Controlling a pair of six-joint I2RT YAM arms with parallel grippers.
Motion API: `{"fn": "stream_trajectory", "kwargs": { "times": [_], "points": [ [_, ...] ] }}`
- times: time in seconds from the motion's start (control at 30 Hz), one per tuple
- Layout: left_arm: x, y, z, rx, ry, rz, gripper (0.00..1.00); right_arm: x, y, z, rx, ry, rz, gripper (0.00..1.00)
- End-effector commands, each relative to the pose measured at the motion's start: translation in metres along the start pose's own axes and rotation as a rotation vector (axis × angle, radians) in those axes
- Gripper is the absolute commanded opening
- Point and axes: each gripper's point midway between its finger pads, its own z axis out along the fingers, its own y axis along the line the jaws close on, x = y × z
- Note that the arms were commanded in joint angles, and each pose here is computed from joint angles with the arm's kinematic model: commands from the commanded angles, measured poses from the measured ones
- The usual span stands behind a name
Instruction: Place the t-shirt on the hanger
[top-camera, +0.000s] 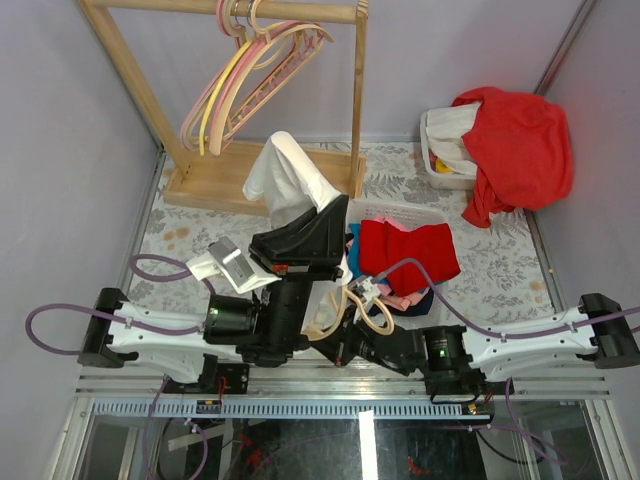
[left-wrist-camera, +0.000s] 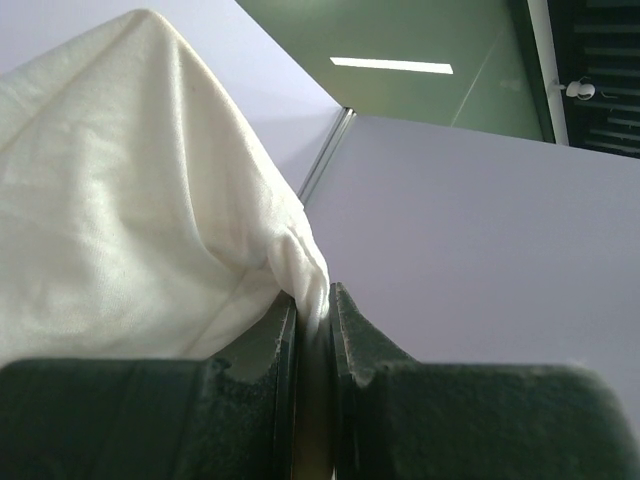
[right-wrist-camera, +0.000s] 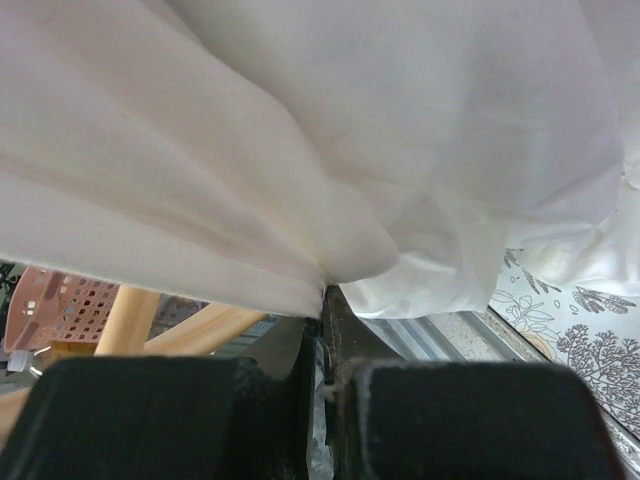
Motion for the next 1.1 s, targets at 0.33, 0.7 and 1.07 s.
{"fn": "stream_trajectory", "kwargs": {
  "times": [0.33, 0.7, 1.07],
  "points": [
    [-0.013, -0.019, 0.006, -0.028, -0.091, 0.271, 0.0, -0.007, 0.028, -0.022, -0.043, 0.087, -0.126, 0.0],
    [-0.022, -0.023, 0.013, -0.046, -0.121, 0.304, 0.0, 0.044, 0.047, -0.009, -0.143, 0.278, -0.103, 0.0],
    [-0.054, -0.014, 0.02, -0.07, -0.166, 0.084, 0.0, 0.064, 0.029, 0.002, -0.123, 0.274, -0.103, 0.0]
  ]
}}
